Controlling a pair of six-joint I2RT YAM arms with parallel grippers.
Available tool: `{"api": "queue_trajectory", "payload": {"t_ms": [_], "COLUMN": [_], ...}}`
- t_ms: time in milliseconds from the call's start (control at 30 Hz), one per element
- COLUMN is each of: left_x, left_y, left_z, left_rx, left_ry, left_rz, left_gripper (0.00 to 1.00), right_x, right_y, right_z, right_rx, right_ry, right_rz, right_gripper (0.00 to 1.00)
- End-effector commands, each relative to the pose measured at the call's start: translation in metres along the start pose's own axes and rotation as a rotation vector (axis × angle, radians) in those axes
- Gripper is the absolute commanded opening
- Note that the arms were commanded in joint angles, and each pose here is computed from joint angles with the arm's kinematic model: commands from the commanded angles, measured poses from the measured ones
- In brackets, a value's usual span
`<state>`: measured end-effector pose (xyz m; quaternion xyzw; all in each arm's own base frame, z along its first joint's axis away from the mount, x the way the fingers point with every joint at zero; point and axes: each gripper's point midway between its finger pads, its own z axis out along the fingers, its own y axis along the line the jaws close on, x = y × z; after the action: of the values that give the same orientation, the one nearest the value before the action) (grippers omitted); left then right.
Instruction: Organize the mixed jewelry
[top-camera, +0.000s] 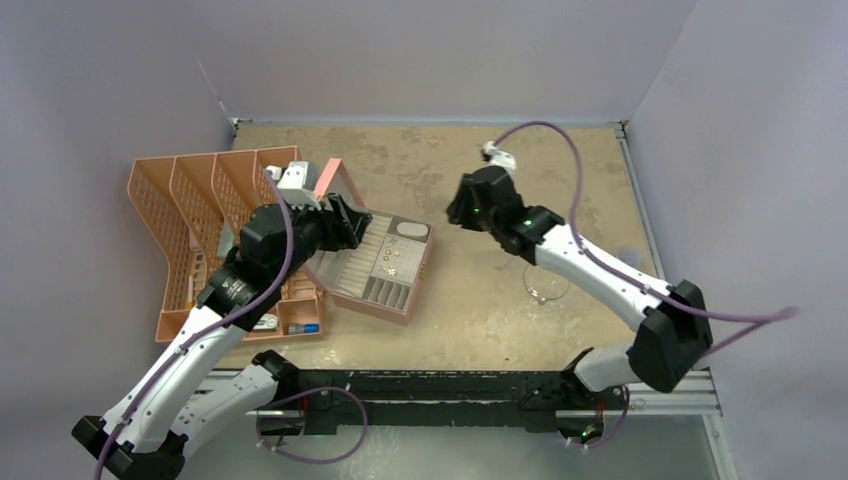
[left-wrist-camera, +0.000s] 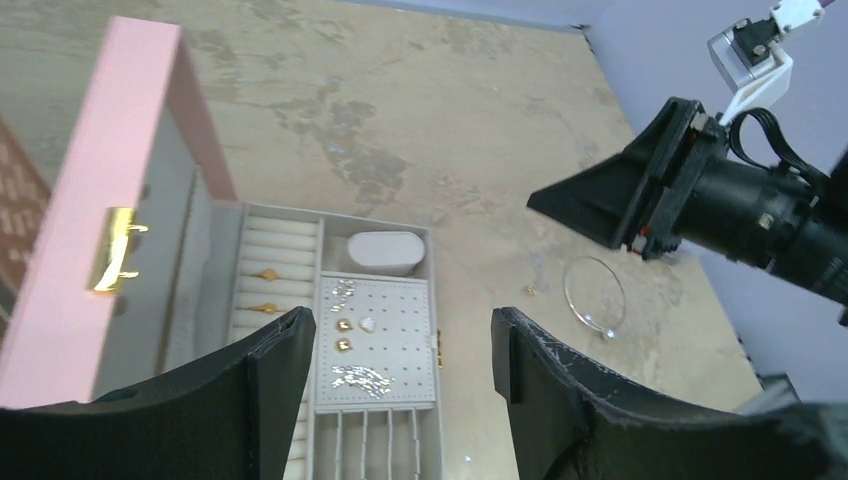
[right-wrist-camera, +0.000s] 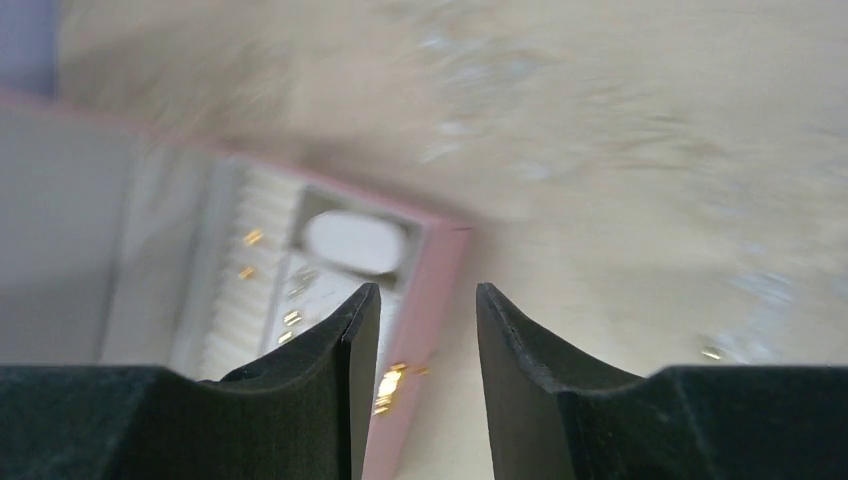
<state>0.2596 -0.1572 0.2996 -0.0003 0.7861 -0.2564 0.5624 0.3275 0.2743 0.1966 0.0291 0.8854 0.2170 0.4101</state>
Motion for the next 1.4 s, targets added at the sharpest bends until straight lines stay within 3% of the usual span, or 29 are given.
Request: {"api": "queue_trajectory", "payload": {"t_ms": [0,300,533,933,1233,1367], "left_x": [-0.011,0.009,0.039,0.067,0.070,0.071], "left_y": [-0.035,-0.074,-0.100,-0.108,-0.105,-0.103], "left_z": [-0.005,-0.002,0.004,0.016,0.021,0.023], "left_rx": [0.177,0.374,0.529,0.566,0.542,0.534], "left_ry": [-0.004,0.156,0.330,0.436,0.433,0.435], "left_rz": [0.001,-0.043,-0.058,-0.111,-0.110,-0.107], "left_gripper": [0.67,0.71,0.63,0.59,0.59,0.59], "right_x": [0.003,0.051,0.070,0.097,0.107,0.108], "right_y": [-0.076,-0.157,-0.187,-0.194,-0.193,-0.192], "right_z": [-0.009,-0.005,0.005,0.024,0.028,0.027], "right_rx": [0.241,0.423,0.483,0.464,0.449,0.441], "right_ry": [-0.075,-0.037,-0.028,0.070,0.112,0.118], "right_rz": [0.178,0.251,0.209,0.161,0.142,0.145], "right_gripper": [0.43,0.40,0.33,0.23,0.22,0.16]}}
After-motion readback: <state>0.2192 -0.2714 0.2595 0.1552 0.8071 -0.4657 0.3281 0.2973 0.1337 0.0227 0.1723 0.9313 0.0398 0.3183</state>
